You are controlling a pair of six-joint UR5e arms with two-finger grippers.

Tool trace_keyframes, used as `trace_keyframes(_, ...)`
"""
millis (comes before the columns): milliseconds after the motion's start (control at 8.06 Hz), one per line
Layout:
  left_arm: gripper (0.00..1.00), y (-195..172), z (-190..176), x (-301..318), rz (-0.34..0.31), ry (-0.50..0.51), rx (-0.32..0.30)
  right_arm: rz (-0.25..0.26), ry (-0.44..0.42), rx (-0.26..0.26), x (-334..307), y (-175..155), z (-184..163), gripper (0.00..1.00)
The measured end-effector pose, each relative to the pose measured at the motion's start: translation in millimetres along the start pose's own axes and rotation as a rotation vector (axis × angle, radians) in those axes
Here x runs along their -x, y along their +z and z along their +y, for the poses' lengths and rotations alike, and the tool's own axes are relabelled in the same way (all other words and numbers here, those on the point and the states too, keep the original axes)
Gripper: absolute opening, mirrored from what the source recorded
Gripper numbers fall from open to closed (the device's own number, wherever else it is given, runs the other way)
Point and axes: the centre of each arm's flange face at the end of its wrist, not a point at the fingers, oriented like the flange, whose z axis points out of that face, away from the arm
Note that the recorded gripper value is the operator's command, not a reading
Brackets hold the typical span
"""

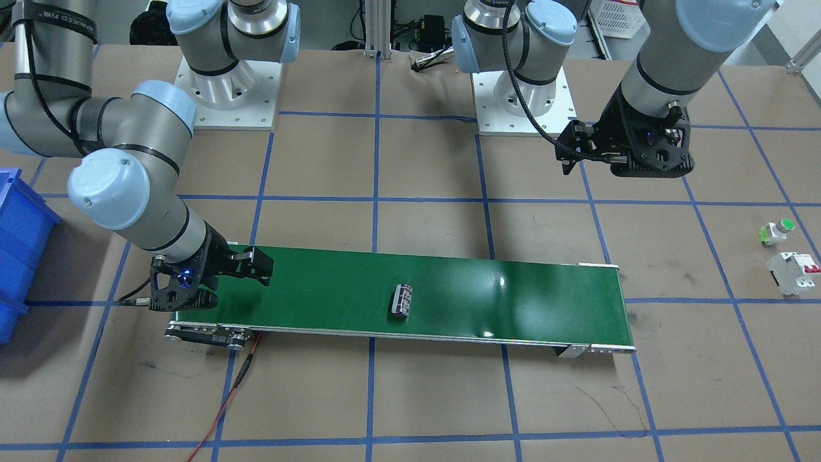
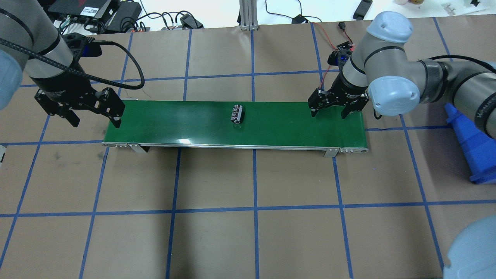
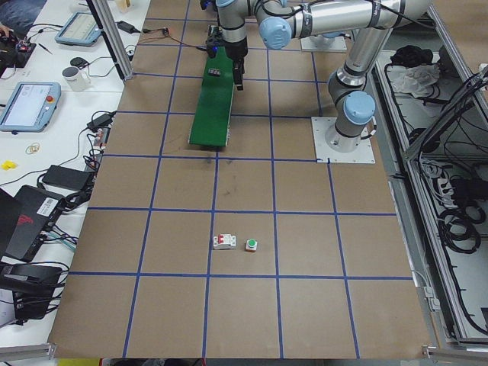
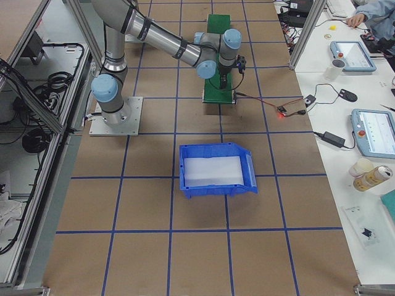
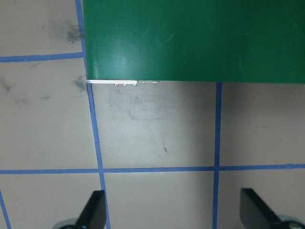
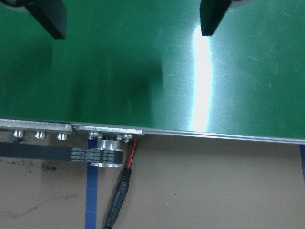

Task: Move capacitor from left to right
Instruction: 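Move the right gripper above the belt's far end while the capacitor rides toward it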

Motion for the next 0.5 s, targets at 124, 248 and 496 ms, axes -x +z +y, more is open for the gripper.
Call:
trace_keyframes(124,1.0,0.2,0.0,0.0,0.0,0.003,0.0,0.0,0.003,-0.001,0.2,-0.3,0.0,1.0)
trace_keyframes(248,1.0,0.3,-0.1,-0.1,0.0,0.006,0.0,0.0,0.004,-0.002,0.3,-0.3,-0.1,1.0)
trace_keyframes(496,1.0,-0.8,-0.4,-0.9,0.004,0.007,-0.004,0.0,0.005,-0.002,0.3,-0.2,-0.2,1.0)
